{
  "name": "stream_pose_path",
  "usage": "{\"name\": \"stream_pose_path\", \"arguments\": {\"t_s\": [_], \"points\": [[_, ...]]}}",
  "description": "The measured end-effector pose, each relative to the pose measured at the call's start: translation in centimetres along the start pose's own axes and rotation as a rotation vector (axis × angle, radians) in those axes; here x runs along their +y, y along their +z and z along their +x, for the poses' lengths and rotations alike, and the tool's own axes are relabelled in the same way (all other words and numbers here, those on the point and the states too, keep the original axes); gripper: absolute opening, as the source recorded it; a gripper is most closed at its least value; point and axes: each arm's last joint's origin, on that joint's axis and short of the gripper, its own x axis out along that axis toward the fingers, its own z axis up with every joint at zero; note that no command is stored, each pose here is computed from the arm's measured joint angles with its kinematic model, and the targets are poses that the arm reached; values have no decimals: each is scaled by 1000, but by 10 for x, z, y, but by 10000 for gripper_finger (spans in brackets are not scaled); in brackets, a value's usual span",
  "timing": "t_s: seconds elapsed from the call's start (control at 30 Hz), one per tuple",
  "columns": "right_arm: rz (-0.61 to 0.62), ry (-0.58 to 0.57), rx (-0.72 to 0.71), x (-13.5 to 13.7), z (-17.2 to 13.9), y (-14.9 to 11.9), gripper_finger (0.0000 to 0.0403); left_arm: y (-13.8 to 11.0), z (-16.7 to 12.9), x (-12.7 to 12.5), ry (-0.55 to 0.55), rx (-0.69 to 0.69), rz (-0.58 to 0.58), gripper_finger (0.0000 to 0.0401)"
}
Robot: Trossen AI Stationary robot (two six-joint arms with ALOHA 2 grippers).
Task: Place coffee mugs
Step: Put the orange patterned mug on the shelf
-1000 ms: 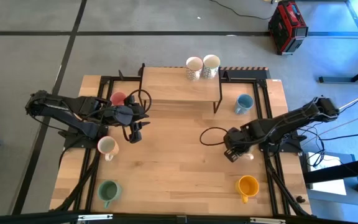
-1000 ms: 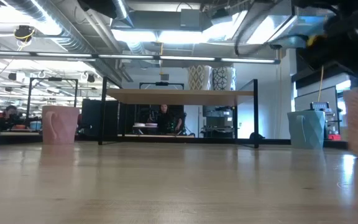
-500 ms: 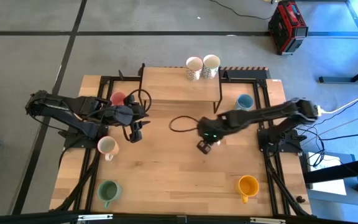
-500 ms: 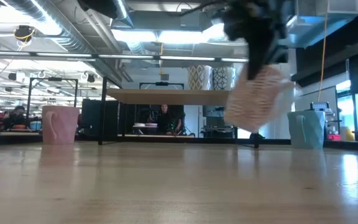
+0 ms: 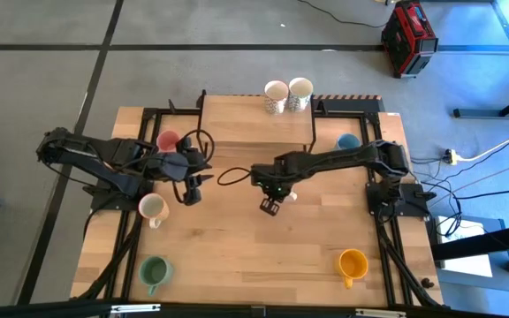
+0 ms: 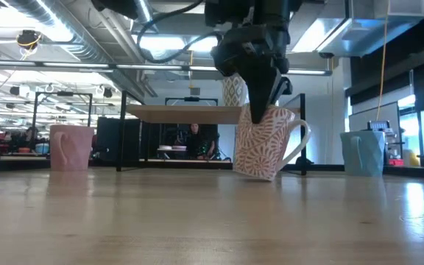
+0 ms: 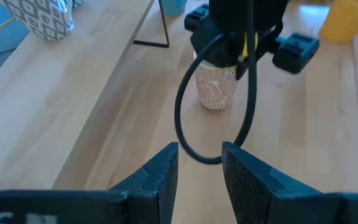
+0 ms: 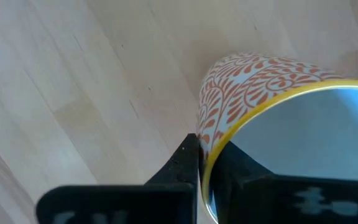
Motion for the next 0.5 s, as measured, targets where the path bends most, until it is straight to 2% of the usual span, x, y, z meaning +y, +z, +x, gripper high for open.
{"name": "stream_pose_path", "arguments": {"t_s": [0.37,0.5], "points": [[-5,4,-8,1,3,1,16,1,-2,-5,-23,-22,-14,118],[-29,25,-39,3,4,5,38,2,-2,-5,-24,-27,-21,118]]}}
